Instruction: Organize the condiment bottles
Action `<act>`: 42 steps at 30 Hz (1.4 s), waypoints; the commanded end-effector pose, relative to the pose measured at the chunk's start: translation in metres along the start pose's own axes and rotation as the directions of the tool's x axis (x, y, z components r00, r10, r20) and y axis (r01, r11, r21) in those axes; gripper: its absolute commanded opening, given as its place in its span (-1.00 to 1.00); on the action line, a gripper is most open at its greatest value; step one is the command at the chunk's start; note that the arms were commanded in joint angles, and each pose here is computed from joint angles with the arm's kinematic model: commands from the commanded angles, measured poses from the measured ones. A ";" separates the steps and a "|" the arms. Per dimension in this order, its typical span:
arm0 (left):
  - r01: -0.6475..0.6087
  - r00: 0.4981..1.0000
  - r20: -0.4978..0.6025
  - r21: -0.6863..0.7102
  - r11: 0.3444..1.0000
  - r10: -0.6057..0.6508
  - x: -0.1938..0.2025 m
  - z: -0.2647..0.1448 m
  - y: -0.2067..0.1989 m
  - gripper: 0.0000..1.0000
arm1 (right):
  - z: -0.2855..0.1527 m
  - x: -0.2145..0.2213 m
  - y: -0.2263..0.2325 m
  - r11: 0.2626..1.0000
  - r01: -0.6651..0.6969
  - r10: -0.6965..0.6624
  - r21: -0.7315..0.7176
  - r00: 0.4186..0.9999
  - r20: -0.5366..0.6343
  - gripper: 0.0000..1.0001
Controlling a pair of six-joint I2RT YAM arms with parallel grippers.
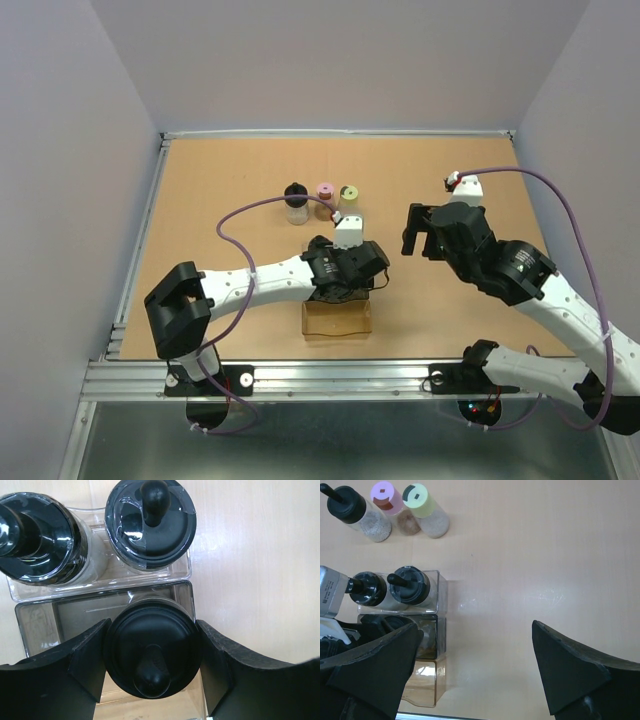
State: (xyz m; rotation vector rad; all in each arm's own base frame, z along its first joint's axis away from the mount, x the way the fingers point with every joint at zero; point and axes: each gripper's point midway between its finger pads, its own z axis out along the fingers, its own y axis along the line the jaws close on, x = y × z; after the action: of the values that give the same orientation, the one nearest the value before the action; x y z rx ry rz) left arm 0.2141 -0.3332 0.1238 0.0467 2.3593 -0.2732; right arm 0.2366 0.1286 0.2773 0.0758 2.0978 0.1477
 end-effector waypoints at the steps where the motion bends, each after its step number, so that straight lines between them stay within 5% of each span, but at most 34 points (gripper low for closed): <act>1: 0.059 0.995 0.080 0.034 0.998 -0.062 -0.028 -0.009 -0.019 -1.00 | -0.004 -0.008 -0.003 0.999 -0.032 0.032 -0.002 0.999 0.036 1.00; 3: 0.060 0.995 0.074 0.052 0.997 -0.064 -0.026 -0.008 -0.023 -0.63 | -0.003 -0.007 -0.003 0.999 -0.034 0.034 -0.003 0.999 0.034 1.00; 4: 0.066 0.995 0.068 0.062 0.996 -0.070 -0.025 -0.008 -0.025 -0.19 | -0.004 -0.007 -0.002 0.999 -0.033 0.033 -0.006 0.999 0.033 1.00; 5: 0.066 0.996 0.061 0.062 0.996 -0.070 -0.022 -0.007 -0.025 0.01 | -0.003 -0.007 -0.003 0.999 -0.033 0.033 -0.002 0.999 0.033 1.00; 11: 0.081 0.995 0.058 0.078 0.994 -0.085 -0.022 -0.009 -0.026 0.88 | -0.004 -0.008 -0.002 1.000 -0.029 0.029 -0.004 0.999 0.036 1.00; 19: 0.109 0.990 0.077 0.099 0.989 -0.117 -0.034 -0.025 -0.027 0.93 | -0.003 -0.009 -0.001 1.000 -0.020 0.020 -0.003 0.999 0.034 1.00; 25: 0.132 0.969 0.179 0.199 0.971 -0.168 -0.084 -0.091 -0.030 0.93 | -0.002 -0.012 -0.001 1.000 -0.008 0.008 0.004 0.999 0.040 1.00; 32: 0.203 0.894 0.345 0.260 0.944 -0.287 -0.163 -0.154 0.050 0.97 | -0.003 -0.017 0.003 1.000 -0.006 0.006 -0.009 0.999 0.040 1.00; 37: 0.105 0.918 0.364 0.167 0.980 -0.161 -0.185 -0.113 0.107 0.97 | 0.002 -0.013 0.006 1.000 0.018 -0.017 -0.005 1.000 0.023 1.00; 42: -0.211 0.952 0.252 0.130 0.969 0.173 -0.176 -0.046 0.121 0.97 | 0.002 -0.015 0.009 1.000 0.018 -0.017 -0.013 1.000 0.021 1.00</act>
State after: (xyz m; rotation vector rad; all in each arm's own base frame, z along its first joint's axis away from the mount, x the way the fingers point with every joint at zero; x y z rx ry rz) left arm 0.3064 -0.1761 0.3145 -0.1146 1.9506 -0.4184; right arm 0.2410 0.1335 0.2664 0.0300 2.1329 0.1056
